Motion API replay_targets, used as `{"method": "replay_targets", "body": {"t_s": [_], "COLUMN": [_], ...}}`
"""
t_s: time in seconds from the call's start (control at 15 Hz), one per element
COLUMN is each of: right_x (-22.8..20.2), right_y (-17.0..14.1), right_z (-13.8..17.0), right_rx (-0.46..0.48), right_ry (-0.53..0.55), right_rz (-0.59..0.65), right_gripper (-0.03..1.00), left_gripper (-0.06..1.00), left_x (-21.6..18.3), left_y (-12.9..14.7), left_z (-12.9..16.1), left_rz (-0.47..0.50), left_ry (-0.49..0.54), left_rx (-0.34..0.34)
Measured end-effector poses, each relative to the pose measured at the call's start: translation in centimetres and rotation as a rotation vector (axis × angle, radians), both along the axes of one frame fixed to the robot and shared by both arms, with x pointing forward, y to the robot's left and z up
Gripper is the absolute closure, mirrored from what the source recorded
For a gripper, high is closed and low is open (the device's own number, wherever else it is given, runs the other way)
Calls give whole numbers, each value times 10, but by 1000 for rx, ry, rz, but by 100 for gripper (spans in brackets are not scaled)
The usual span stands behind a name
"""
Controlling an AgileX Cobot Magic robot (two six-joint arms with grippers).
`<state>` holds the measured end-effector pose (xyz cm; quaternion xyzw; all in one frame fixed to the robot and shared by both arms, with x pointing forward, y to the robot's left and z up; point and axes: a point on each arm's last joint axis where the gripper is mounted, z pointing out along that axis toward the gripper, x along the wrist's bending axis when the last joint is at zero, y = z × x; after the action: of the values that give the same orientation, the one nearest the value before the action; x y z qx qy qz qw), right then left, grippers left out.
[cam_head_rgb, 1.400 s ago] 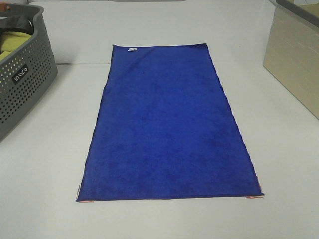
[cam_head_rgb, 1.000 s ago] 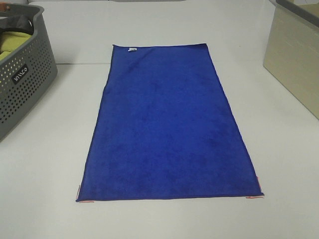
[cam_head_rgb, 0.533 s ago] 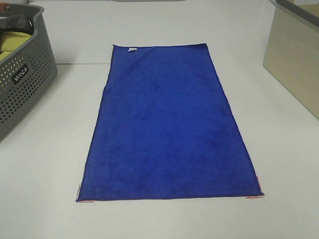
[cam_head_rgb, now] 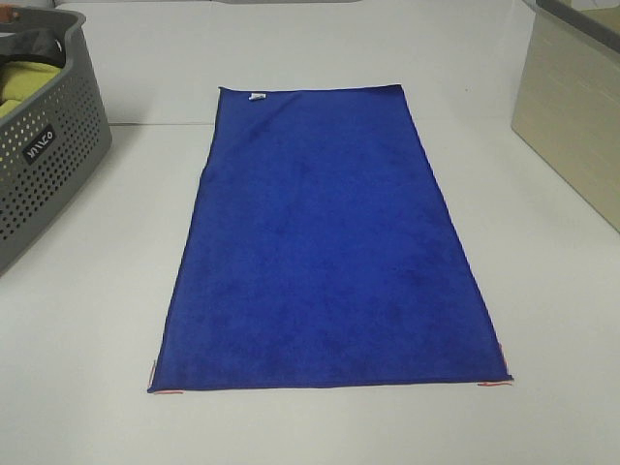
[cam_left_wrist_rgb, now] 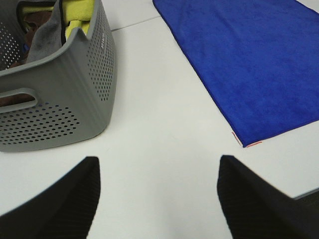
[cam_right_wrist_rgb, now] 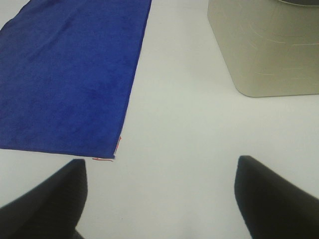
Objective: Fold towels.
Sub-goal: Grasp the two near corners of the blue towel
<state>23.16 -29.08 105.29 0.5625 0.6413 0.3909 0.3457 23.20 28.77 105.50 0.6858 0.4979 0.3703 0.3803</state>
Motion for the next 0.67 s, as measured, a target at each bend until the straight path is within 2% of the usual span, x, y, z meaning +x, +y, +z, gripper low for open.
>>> {"method": "replay_targets", "body": {"t_s": [0.67], "right_x": [0], "right_y": [0], "right_z": [0], "right_rx": [0], "right_ry": [0], "right_rz": [0], "right_gripper": [20], "left_gripper": [30], "left_x": [0], "left_y": [0], "left_z": [0], "left_rz": [0], "left_ry": [0], "left_rx": [0]}}
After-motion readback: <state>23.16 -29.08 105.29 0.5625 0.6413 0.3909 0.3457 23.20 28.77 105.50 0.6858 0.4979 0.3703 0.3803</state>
